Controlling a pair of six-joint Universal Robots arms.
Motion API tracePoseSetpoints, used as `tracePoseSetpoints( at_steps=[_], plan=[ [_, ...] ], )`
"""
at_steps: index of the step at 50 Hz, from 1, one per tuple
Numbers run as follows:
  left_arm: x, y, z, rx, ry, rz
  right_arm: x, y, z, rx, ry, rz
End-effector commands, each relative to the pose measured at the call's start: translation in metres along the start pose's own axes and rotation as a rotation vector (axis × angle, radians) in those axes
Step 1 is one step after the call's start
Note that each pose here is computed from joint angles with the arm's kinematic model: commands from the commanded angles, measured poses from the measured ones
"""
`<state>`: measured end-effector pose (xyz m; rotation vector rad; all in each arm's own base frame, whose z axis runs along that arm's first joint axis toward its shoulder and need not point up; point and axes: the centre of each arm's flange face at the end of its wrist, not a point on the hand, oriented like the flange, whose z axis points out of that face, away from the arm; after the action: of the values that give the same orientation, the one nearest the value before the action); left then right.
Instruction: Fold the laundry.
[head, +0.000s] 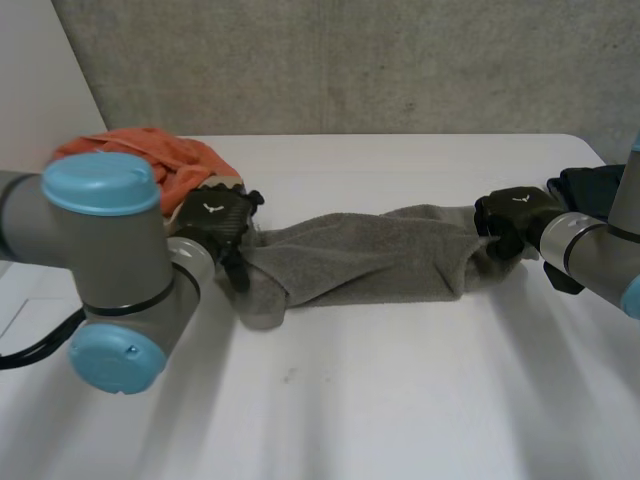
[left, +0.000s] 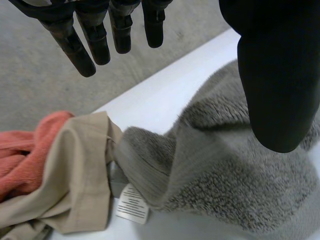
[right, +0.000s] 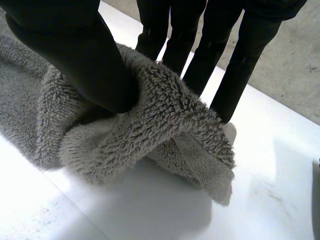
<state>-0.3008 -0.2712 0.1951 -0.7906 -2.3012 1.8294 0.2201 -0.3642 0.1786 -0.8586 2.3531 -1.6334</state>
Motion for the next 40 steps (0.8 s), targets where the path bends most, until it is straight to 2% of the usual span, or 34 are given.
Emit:
tracePoseSetpoints(
  at_steps=[1,5,10,16,21,24,28,34,40],
  plan=[
    [0.01,0.025,0.03,-0.048,0.016,0.091,0.001,0.005,-0.001,-0.016,0.007,0.001],
    [0.01,0.03,0.043,-0.053,0.011,0.127,0.0,0.008,-0.004,-0.028,0.001,-0.006],
    [0.009,0.02,0.042,-0.038,0.037,0.117,0.004,0.002,-0.018,-0.037,0.013,-0.026],
    [-0.002,-0.02,-0.006,-0.029,0.074,0.106,0.022,-0.032,-0.065,-0.034,0.047,-0.114],
    [-0.018,-0.071,-0.05,0.122,0.066,0.092,0.039,-0.071,-0.093,0.063,0.089,-0.155],
    [-0.024,-0.086,-0.057,0.185,0.061,0.095,0.044,-0.081,-0.086,0.094,0.088,-0.143],
    [-0.031,-0.08,-0.034,0.168,0.031,0.092,0.051,-0.076,-0.062,0.073,0.086,-0.113],
    [-0.037,-0.04,0.029,0.043,-0.031,0.158,0.044,-0.047,-0.012,0.018,0.067,-0.114],
    [-0.036,0.0,0.072,-0.056,-0.055,0.232,0.039,-0.018,0.028,0.005,0.104,-0.164]
  ],
)
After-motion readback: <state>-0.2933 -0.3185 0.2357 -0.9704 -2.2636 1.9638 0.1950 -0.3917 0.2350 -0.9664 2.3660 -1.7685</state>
